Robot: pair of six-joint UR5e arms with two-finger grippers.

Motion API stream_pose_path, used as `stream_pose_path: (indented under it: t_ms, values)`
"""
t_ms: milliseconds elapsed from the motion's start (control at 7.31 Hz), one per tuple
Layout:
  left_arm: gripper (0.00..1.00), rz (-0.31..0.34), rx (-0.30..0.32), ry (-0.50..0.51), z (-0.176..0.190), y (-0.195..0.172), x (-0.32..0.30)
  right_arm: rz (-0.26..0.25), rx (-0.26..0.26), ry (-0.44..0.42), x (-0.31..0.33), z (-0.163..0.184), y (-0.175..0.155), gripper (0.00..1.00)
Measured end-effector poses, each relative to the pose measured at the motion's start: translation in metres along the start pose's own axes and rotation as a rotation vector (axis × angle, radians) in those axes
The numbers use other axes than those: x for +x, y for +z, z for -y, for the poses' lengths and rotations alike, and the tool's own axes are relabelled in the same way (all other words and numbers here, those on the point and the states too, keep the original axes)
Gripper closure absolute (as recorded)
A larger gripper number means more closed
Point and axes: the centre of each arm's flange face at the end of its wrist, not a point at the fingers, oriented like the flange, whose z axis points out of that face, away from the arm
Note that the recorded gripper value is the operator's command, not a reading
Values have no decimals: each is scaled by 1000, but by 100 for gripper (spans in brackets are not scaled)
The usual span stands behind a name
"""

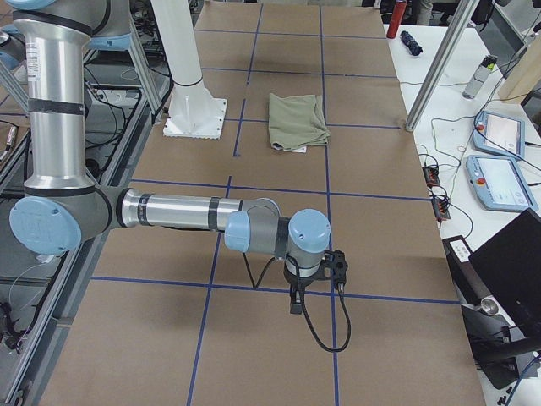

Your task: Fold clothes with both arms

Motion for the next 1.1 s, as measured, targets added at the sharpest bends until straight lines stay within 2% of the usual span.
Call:
stream_pose_path:
  t_ms: [274,1095]
  values:
    - [0,0,3,4,-2,0,0,-1,-13,7,6,-10,7,0]
    - [0,8,16,24,-8,-5,7,1,2,-2,3,-6,5,0]
